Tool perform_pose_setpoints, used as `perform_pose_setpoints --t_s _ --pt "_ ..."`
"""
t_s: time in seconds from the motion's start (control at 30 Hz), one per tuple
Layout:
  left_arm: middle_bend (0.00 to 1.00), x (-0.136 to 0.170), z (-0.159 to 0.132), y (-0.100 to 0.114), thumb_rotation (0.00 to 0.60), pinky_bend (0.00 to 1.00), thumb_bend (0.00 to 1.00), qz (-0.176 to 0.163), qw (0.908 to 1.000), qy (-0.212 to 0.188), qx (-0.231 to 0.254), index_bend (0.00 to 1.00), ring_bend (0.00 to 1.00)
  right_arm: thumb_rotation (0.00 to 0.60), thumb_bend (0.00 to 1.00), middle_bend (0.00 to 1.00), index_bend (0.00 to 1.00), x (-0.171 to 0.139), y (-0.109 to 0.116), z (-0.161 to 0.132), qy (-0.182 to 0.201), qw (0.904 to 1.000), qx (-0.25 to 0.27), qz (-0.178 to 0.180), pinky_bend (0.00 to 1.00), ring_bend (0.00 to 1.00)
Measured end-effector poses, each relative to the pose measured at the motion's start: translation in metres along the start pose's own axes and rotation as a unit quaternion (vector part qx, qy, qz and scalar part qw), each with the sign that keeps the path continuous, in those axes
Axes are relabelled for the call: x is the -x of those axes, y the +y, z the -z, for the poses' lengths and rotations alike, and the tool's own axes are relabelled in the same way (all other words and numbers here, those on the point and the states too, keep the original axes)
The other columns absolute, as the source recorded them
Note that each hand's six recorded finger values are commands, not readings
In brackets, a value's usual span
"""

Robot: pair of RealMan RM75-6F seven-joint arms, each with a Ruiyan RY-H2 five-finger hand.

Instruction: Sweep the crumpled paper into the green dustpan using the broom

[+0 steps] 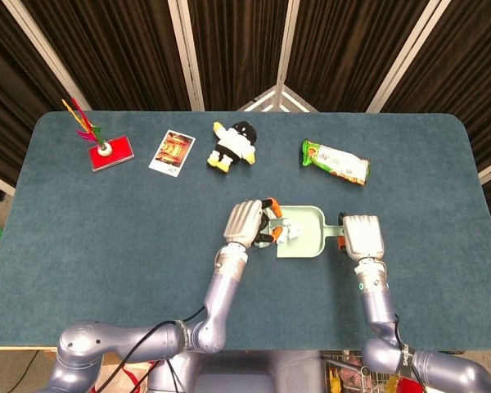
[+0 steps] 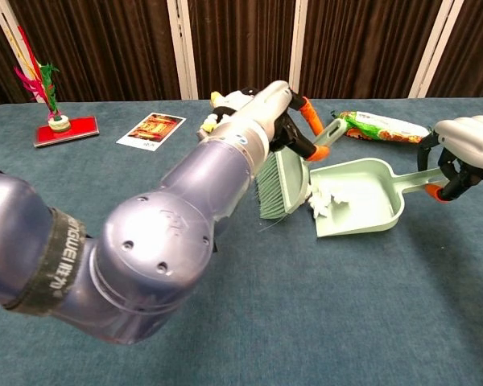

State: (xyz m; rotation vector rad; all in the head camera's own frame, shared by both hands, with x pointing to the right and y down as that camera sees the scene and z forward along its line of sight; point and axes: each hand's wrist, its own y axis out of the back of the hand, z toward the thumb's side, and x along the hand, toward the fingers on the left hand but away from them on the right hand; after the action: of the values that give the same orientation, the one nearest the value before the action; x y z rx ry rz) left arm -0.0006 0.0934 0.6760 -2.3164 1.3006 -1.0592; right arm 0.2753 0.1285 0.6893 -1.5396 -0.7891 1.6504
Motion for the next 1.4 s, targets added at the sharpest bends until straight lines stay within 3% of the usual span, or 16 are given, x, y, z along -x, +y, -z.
perform_pose_setpoints --t_s 0.4,0.67,0.97,1.13,1.4 --pt "0.97 0.004 -0.037 -0.024 0.600 0.92 0.40 0.019 0.9970 -0.015 0.074 0.76 0.87 0.600 0.50 0.81 0.58 -0.003 -0.002 0.004 -0.003 1.0000 0.003 -0.002 0.72 0.81" --pt "0.97 0.017 -0.067 -0.027 0.600 0.92 0.38 0.023 0.9911 -0.057 0.118 0.76 0.86 0.600 0.50 0.81 0.58 -0.004 -0.001 0.004 0.000 1.0000 0.006 -0.002 0.72 0.81" --pt "0.97 0.022 -0.070 -0.007 0.600 0.92 0.38 0.000 0.9882 -0.080 0.130 0.76 0.86 0.600 0.50 0.81 0.58 -0.007 0.002 0.004 0.000 1.0000 0.009 -0.001 0.72 0.81" --pt "0.97 0.020 -0.054 0.014 0.600 0.92 0.38 -0.014 0.9881 -0.071 0.135 0.76 0.86 0.600 0.50 0.81 0.58 -0.008 0.001 0.004 0.001 1.0000 0.008 -0.001 0.72 0.81" --pt "0.96 0.013 -0.019 0.049 0.600 0.92 0.38 -0.041 0.9924 -0.050 0.105 0.76 0.86 0.600 0.50 0.81 0.58 -0.006 0.001 -0.001 0.003 1.0000 0.008 0.003 0.72 0.81"
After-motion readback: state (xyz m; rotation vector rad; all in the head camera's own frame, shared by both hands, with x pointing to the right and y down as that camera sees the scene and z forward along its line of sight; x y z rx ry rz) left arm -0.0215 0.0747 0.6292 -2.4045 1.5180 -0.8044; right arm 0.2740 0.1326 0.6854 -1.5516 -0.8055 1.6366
